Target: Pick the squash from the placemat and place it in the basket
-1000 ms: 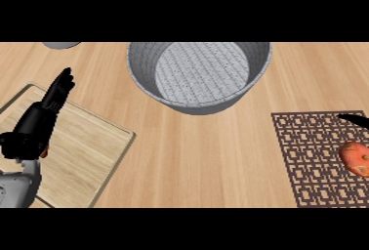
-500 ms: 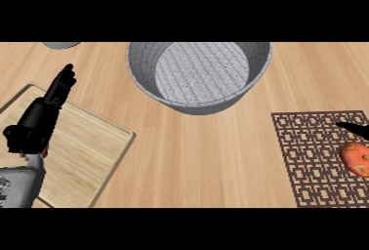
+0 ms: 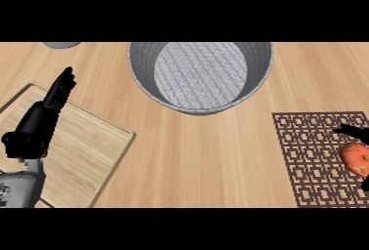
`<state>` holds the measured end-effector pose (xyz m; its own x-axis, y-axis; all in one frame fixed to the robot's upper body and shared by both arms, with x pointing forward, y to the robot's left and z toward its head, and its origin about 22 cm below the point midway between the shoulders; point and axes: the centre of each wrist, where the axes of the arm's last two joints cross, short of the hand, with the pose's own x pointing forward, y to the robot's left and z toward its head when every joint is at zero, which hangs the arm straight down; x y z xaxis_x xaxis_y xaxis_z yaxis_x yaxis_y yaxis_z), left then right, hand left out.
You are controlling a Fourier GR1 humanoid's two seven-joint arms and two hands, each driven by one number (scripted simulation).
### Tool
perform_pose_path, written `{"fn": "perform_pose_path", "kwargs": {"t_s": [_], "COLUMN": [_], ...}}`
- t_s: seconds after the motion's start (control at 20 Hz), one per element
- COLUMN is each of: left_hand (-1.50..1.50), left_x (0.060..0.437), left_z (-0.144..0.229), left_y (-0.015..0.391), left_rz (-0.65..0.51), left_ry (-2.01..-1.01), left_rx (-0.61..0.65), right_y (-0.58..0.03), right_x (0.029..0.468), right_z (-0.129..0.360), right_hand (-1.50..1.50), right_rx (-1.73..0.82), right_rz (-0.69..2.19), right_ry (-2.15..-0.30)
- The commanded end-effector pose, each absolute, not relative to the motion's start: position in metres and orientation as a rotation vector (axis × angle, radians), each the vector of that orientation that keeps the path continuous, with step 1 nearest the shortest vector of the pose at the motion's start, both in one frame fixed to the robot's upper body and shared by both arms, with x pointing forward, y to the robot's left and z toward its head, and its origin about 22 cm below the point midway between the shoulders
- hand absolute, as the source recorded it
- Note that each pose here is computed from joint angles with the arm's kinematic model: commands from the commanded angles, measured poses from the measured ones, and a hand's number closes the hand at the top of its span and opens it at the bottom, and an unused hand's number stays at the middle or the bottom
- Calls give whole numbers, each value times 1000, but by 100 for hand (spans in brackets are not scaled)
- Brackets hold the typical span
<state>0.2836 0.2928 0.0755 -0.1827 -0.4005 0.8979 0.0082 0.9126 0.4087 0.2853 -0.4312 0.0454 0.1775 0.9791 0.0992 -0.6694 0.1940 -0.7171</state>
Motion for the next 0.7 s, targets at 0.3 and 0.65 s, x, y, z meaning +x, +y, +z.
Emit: {"fn": "perform_pose_path", "kwargs": {"t_s": [0.3,0.65], "left_hand": [0,0], "left_x": [284,295], "left_z": [76,76], "left_y": [306,299], "left_rz": [-363,-369], "left_ry": [-1710,-1712], "left_rx": [279,288], "right_y": [-421,-431], "right_x": [283,281], "right_z": [10,16], "right_hand": [150,150], "right_rx": [-595,-670], "right_rz": [1311,1332], "right_ry": [-672,-779]}}
